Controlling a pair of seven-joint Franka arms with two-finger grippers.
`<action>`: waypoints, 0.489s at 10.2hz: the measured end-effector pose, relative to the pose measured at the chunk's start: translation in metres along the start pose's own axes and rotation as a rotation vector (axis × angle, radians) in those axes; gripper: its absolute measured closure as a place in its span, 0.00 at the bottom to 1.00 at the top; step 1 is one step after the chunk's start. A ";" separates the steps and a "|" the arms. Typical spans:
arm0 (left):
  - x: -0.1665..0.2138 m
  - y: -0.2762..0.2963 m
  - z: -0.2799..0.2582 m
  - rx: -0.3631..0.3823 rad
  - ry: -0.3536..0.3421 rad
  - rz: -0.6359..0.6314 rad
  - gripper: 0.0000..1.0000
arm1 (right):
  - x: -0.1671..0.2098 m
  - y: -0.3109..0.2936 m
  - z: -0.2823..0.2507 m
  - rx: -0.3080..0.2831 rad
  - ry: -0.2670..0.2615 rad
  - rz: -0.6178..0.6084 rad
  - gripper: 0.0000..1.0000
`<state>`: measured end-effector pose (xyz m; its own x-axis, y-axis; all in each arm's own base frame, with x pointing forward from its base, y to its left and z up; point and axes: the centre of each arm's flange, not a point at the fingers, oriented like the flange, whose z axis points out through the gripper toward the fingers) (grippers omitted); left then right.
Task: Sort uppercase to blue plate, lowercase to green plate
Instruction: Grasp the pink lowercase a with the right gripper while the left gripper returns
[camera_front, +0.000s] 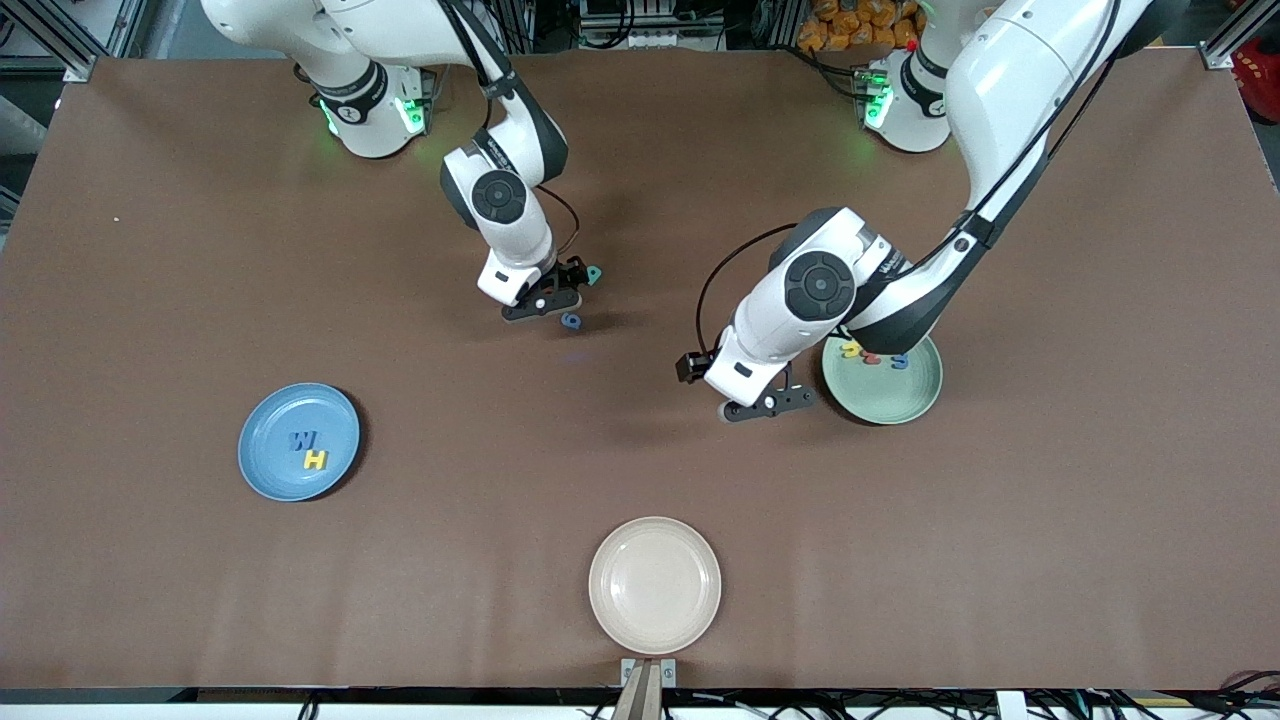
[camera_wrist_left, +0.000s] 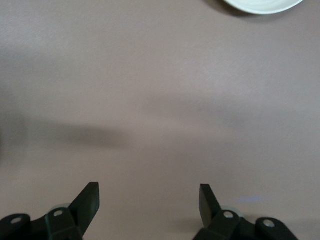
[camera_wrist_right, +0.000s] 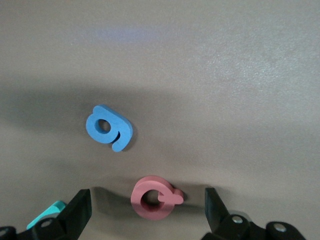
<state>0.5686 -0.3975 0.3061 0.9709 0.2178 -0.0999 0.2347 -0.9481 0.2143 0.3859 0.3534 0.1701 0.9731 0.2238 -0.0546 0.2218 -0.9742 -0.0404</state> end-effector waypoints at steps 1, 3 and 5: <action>0.001 0.001 0.002 -0.015 0.006 -0.001 0.11 | 0.000 0.000 0.000 0.000 -0.001 0.000 0.14; 0.001 0.002 0.005 -0.019 0.003 0.000 0.11 | 0.002 0.001 -0.004 0.004 0.008 0.004 0.46; 0.000 0.003 0.006 -0.019 0.001 0.001 0.11 | 0.001 0.002 -0.006 0.009 0.019 0.006 0.56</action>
<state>0.5688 -0.4014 0.3007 0.9712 0.2172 -0.0983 0.2346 -0.9438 0.2329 0.3872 0.3517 0.1763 0.9754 0.2174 -0.0358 0.2156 -0.9753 -0.0487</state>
